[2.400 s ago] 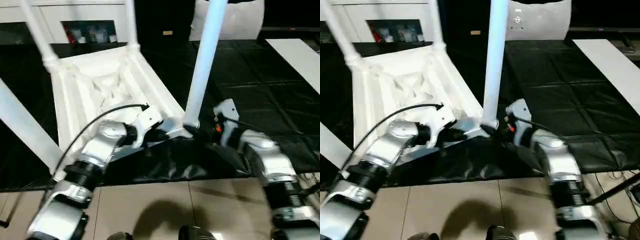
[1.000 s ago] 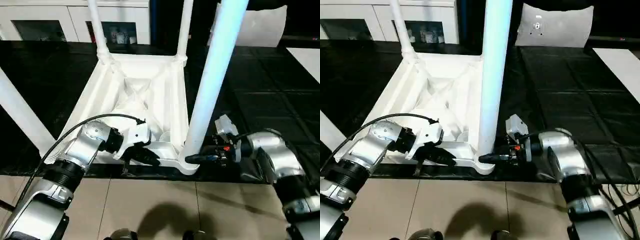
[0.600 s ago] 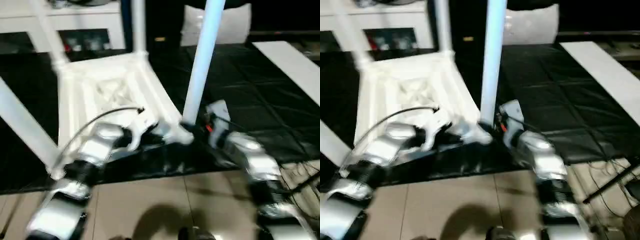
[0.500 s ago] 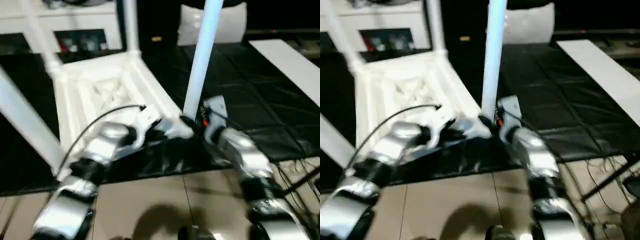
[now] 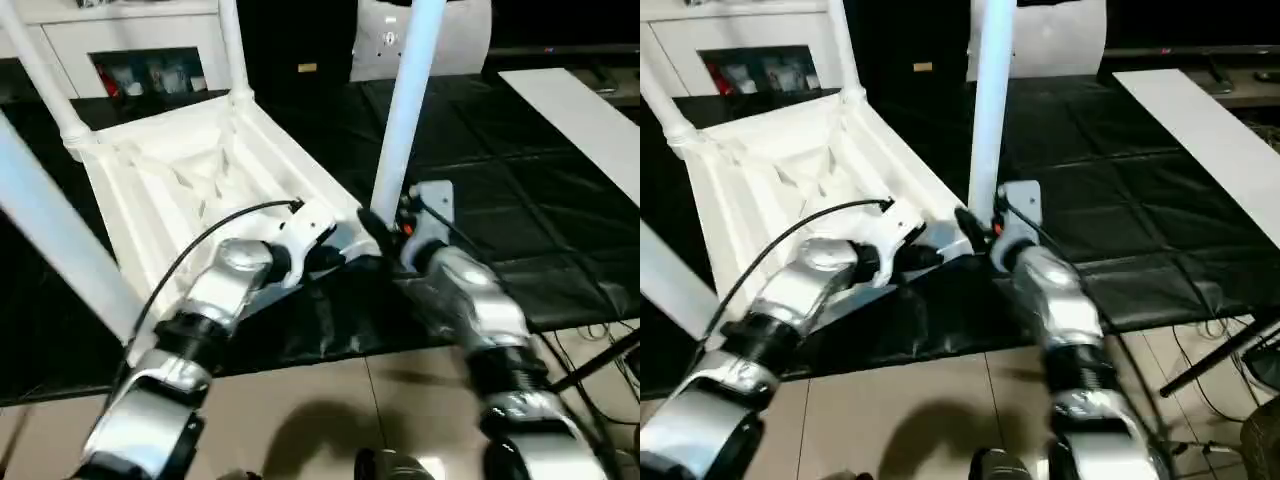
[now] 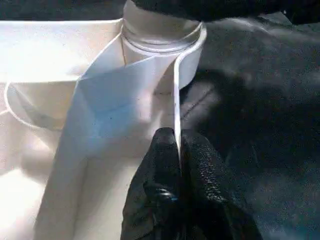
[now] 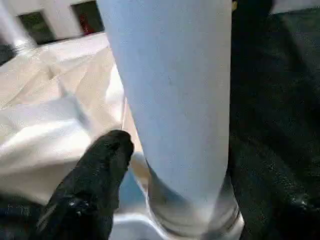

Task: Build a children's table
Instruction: Rotate leg to tighten

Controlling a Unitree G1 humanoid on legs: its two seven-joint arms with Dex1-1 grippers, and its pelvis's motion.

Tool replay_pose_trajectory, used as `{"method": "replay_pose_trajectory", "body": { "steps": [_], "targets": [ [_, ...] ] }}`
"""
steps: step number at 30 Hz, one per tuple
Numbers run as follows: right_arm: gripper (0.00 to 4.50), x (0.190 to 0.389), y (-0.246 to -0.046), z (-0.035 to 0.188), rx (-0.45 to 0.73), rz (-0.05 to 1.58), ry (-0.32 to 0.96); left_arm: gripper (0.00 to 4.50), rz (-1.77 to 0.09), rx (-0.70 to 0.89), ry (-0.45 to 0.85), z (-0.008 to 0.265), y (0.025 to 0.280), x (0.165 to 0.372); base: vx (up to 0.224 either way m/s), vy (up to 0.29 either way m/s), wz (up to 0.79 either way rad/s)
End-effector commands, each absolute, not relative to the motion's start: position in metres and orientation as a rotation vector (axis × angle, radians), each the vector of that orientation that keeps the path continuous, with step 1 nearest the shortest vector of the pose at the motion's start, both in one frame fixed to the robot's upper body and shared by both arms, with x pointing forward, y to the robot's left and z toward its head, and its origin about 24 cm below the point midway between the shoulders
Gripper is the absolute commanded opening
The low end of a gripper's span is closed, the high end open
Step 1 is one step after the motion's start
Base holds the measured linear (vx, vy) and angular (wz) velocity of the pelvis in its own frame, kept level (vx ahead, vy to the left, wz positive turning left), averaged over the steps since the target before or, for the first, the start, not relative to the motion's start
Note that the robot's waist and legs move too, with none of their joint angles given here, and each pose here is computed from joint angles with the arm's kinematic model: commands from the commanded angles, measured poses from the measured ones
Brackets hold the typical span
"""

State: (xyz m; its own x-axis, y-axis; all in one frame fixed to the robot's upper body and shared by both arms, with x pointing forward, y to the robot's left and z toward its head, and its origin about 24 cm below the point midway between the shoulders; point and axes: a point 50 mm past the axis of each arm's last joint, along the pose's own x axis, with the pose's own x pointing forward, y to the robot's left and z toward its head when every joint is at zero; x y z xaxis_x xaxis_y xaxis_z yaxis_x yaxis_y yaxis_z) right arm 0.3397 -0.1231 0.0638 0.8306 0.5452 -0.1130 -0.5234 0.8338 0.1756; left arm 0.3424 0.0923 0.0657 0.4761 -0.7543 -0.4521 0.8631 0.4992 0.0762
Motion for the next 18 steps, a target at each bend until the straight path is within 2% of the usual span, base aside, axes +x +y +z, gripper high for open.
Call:
{"method": "replay_pose_trajectory", "body": {
  "steps": [1, 3, 4, 5, 6, 11, 12, 15, 18],
  "targets": [
    [3.74, 0.334, -0.126, 0.067, 0.148, 0.668, 0.126, 0.0, -1.13, 0.343, 0.266, 0.086, 0.087, 0.339, 0.0, 0.0, 0.0],
    [3.87, 0.329, -0.133, 0.068, 0.126, 0.755, 0.113, 0.0, -1.166, 0.363, 0.278, 0.083, 0.093, 0.336, 0.0, 0.0, 0.0],
    [4.0, 0.319, -0.14, 0.067, 0.076, 0.884, 0.133, 0.0, -1.187, 0.369, 0.295, 0.08, 0.099, 0.336, 0.0, 0.0, 0.0],
    [4.0, 0.319, -0.14, 0.067, 0.076, 0.884, 0.133, 0.0, -1.187, 0.369, 0.295, 0.08, 0.099, 0.336, 0.0, 0.0, 0.0],
    [4.0, 0.309, -0.147, 0.067, 0.018, 1.01, 0.156, 0.0, -1.231, 0.382, 0.296, 0.08, 0.104, 0.334, 0.0, 0.0, 0.0],
    [4.0, 0.302, -0.16, 0.07, -0.057, 1.168, 0.189, 0.0, -1.403, 0.415, 0.298, 0.081, 0.111, 0.324, 0.0, 0.0, 0.0],
    [3.74, 0.302, -0.162, 0.071, -0.072, 1.192, 0.195, 0.0, -1.429, 0.421, 0.313, 0.08, 0.113, 0.323, 0.0, 0.0, 0.0],
    [3.62, 0.303, -0.169, 0.073, -0.108, 1.259, 0.222, 0.0, -1.505, 0.457, 0.355, 0.077, 0.118, 0.319, 0.0, 0.0, 0.0],
    [3.23, 0.304, -0.171, 0.075, -0.136, 1.311, 0.248, 0.0, -1.558, 0.458, 0.374, 0.076, 0.119, 0.316, 0.0, 0.0, 0.0]
  ]
}}
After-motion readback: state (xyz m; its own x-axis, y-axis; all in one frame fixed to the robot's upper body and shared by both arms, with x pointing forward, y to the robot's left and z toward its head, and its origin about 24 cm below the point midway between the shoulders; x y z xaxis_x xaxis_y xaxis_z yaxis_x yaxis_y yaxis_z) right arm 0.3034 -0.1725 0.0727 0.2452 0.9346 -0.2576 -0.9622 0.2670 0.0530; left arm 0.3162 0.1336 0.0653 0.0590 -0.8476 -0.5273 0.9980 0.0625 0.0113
